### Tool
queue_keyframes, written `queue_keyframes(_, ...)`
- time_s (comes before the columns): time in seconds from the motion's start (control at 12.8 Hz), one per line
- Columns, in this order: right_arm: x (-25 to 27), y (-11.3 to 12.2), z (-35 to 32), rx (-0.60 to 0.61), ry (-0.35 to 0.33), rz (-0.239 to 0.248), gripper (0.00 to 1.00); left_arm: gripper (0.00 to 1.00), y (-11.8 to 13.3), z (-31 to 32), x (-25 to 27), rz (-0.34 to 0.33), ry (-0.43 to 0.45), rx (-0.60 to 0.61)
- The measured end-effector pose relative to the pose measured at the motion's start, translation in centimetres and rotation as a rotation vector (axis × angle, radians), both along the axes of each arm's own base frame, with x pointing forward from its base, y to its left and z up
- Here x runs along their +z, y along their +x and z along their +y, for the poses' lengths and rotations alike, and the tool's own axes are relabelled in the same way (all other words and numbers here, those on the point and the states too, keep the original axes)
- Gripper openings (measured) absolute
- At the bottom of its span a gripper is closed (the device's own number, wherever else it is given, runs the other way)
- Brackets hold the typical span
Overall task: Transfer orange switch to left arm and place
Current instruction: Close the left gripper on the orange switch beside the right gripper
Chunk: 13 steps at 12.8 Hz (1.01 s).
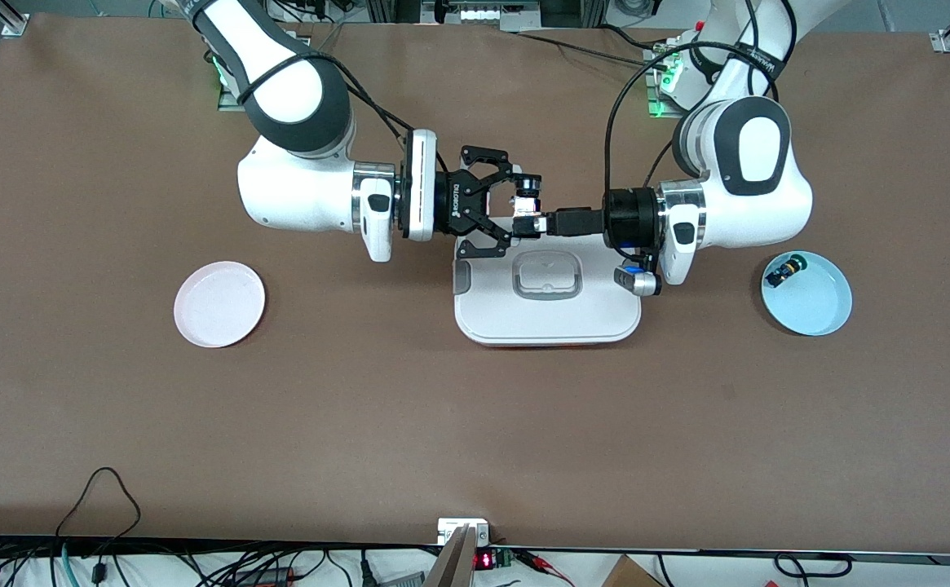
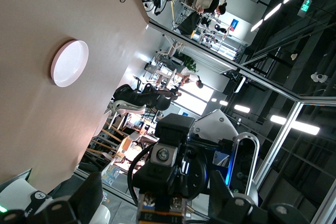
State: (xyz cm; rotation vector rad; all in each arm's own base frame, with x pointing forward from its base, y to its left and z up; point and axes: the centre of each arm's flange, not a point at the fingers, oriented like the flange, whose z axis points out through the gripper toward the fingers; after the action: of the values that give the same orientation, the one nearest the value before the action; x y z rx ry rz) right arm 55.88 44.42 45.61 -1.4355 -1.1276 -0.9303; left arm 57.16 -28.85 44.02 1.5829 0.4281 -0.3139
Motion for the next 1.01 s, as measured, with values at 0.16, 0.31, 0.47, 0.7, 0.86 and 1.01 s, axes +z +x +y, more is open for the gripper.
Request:
queue_keyframes(0.16, 0.0, 0.0, 0.0, -0.001, 0.001, 0.001, 0.73, 0.90, -0.2, 0.0, 0.1, 0.001, 0.000, -0.003)
queue_keyframes(0.31, 0.0, 0.0, 0.0, -0.001, 0.001, 0.001, 0.73, 0.90, -0.6, -0.1, 0.4, 0.003, -0.002, -0.011)
queue_keyframes(0.47, 0.0, 0.0, 0.0, -0.001, 0.001, 0.002, 0.73, 0.81, -0.9, 0.0, 0.7, 0.004, 0.000, -0.012)
queue_keyframes(0.7, 0.0, 0.0, 0.0, -0.002, 0.001, 0.002, 0.73, 0.71, -1.7, 0.0, 0.8, 0.008, 0.001, -0.024)
queue_keyframes(0.86, 0.0, 0.0, 0.0, -0.003, 0.001, 0.002, 0.73, 0.61, -1.9, 0.1, 0.7, 0.012, 0.001, -0.030)
queue_keyframes(1.01, -0.1, 0.0, 0.1, -0.001, 0.001, 0.003, 0.73, 0.57, -2.0, 0.3, 0.7, 0.014, -0.001, -0.030)
